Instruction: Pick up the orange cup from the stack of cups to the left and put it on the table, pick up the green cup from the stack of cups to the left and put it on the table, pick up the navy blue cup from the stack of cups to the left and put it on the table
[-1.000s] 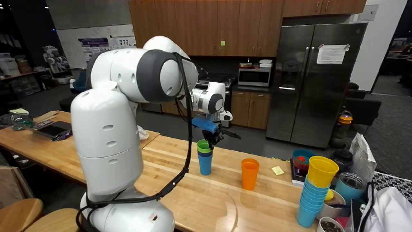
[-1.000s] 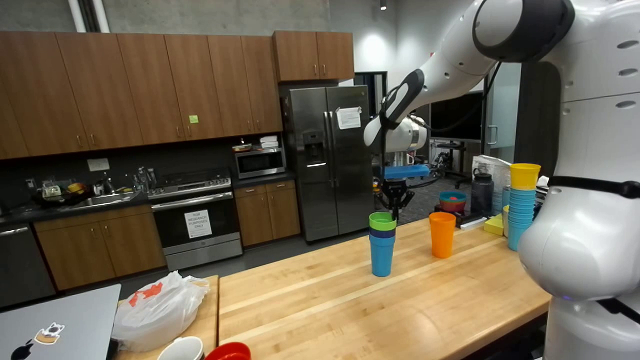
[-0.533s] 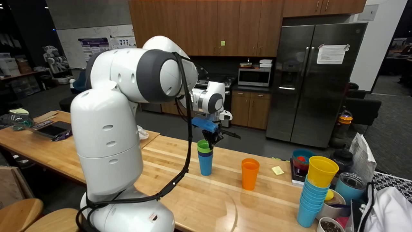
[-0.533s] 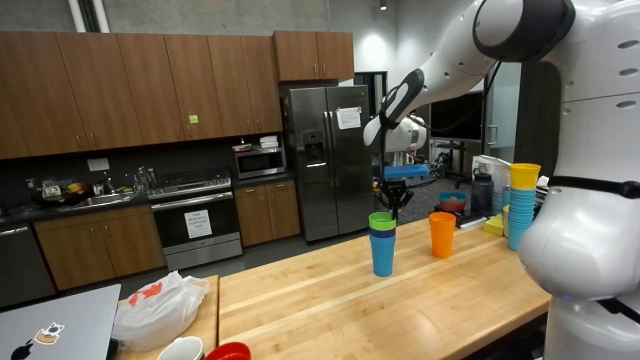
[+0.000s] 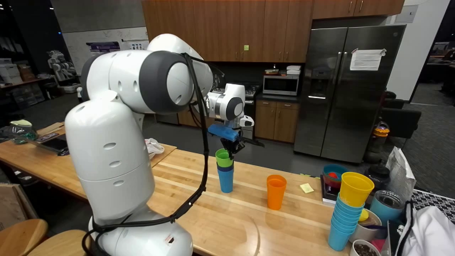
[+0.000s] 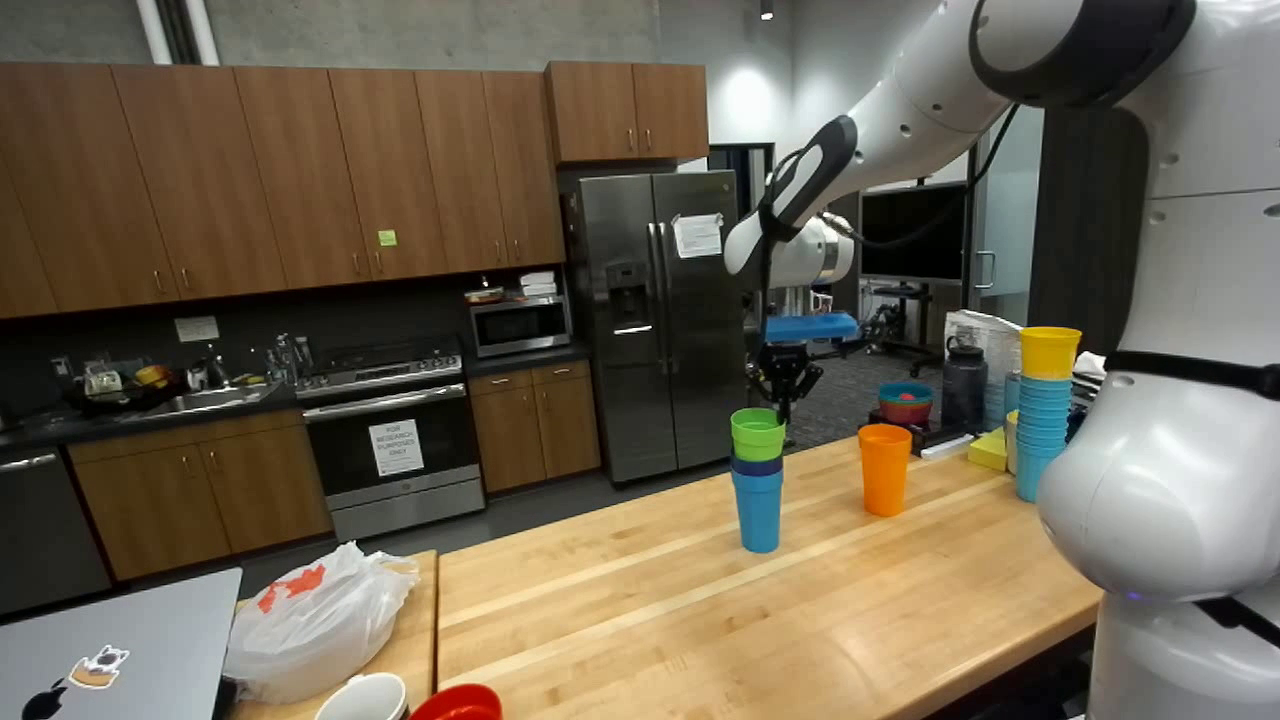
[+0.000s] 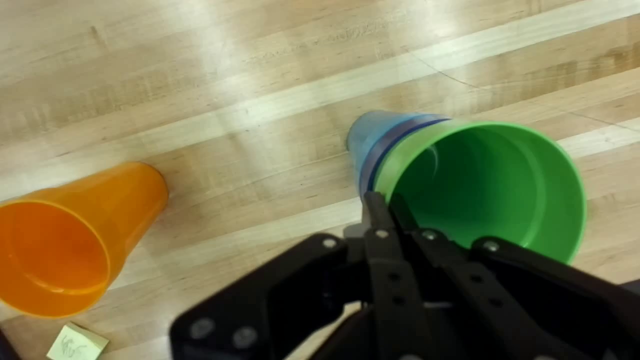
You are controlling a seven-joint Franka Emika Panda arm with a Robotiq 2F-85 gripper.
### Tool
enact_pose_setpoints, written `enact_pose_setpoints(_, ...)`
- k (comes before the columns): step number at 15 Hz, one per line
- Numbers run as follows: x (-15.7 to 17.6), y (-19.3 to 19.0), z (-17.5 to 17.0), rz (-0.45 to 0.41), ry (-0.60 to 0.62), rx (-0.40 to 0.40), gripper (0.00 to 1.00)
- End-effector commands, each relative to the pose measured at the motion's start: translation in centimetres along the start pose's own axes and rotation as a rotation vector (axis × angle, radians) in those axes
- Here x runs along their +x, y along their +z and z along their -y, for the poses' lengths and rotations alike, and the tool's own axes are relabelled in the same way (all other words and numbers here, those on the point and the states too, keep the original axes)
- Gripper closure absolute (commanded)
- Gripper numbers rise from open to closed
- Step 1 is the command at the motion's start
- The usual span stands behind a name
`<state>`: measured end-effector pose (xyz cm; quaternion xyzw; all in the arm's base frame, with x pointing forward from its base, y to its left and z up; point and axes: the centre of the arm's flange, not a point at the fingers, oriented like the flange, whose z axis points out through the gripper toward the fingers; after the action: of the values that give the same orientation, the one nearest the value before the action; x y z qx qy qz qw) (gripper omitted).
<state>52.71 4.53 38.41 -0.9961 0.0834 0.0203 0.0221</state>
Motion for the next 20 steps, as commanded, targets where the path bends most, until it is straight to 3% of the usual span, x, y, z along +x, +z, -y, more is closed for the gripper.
enact_pose_setpoints(1,-2.4,-3.0,-0.2,-0.056,-0.036,0.018,0.99)
enact_pose_setpoints(12,-7.5,-9.5,-3.6,-0.194,-0.067,0.052,0.99)
enact_pose_setpoints(20,-9.3,-13.8,-3.3,-0.282,-0.062,0.074,0.99)
